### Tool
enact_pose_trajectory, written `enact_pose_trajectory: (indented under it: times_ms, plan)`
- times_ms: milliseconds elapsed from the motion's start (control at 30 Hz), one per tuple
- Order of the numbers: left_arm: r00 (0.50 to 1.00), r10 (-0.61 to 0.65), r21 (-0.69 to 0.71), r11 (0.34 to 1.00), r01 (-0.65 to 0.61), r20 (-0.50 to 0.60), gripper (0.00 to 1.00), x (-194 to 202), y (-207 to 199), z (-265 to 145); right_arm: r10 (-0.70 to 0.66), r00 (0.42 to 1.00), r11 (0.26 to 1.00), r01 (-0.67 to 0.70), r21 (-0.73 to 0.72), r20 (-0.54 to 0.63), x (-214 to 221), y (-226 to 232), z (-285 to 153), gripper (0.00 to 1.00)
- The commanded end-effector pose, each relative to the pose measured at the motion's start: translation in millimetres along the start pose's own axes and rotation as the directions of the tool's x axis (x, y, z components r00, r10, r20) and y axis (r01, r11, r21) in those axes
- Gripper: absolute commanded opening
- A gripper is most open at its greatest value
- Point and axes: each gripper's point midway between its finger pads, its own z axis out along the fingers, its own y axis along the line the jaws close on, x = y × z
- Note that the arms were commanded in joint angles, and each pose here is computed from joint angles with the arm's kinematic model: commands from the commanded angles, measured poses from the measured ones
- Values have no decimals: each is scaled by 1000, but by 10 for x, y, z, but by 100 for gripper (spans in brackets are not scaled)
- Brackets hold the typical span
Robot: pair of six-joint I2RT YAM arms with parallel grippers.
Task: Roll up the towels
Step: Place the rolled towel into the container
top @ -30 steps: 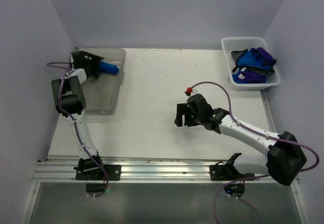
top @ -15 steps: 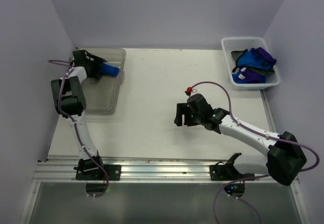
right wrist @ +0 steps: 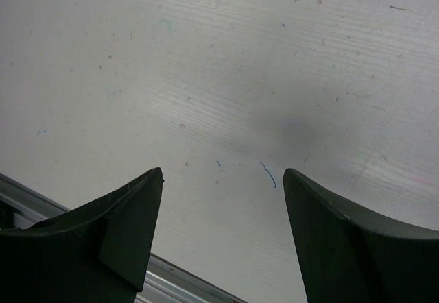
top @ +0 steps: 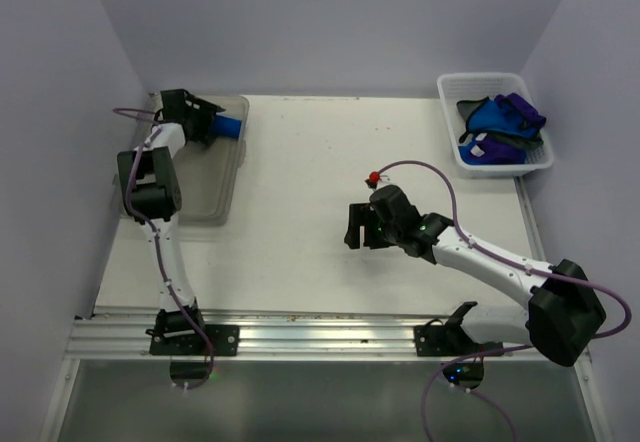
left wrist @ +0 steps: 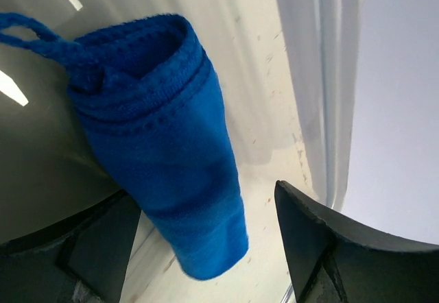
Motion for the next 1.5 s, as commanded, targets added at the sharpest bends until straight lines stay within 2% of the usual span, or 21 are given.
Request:
enact_pose_trajectory:
  times_ms: [0, 433, 667, 1000, 1100, 1200, 1233, 1300, 1333, 1467]
  plan:
    - [999, 25, 18, 1000, -26, 28, 81, -145, -146, 95, 6, 1000, 1000, -6, -14, 28, -108, 58, -15, 75]
    - [996, 89, -35, 996, -88, 20, 82, -151, 2, 90, 4, 1000, 1000, -4, -18, 21, -99, 69, 7, 75]
    - [987, 153, -110, 983, -146, 58, 93, -231, 72, -158, 8, 1000, 1000, -7, -24, 29, -104, 73, -16, 75]
    - [968, 243, -130, 964, -233, 67, 93, -242, 31, -469, 14, 999, 999, -13, -39, 33, -111, 105, -27, 75]
    - [964, 259, -106, 962, -251, 64, 88, -200, 10, -552, 15, 999, 999, -14, -39, 33, -108, 103, -28, 75]
    - [959, 275, -109, 957, -268, 62, 75, -170, 30, -592, 16, 999, 999, -15, -46, 38, -118, 119, -39, 75]
    - [959, 278, -111, 956, -271, 59, 67, -157, 41, -589, 16, 999, 999, -15, -46, 38, -118, 119, -39, 75]
    - [958, 282, -118, 954, -274, 52, 58, -148, 85, -576, 19, 999, 999, -17, -45, 38, -121, 116, -38, 75]
    - [958, 282, -123, 954, -275, 44, 49, -125, 120, -549, 19, 999, 999, -17, -47, 39, -122, 120, -42, 75]
    - [958, 284, -127, 952, -278, 32, 31, -92, 161, -477, 18, 999, 999, -16, -48, 36, -121, 129, -37, 75]
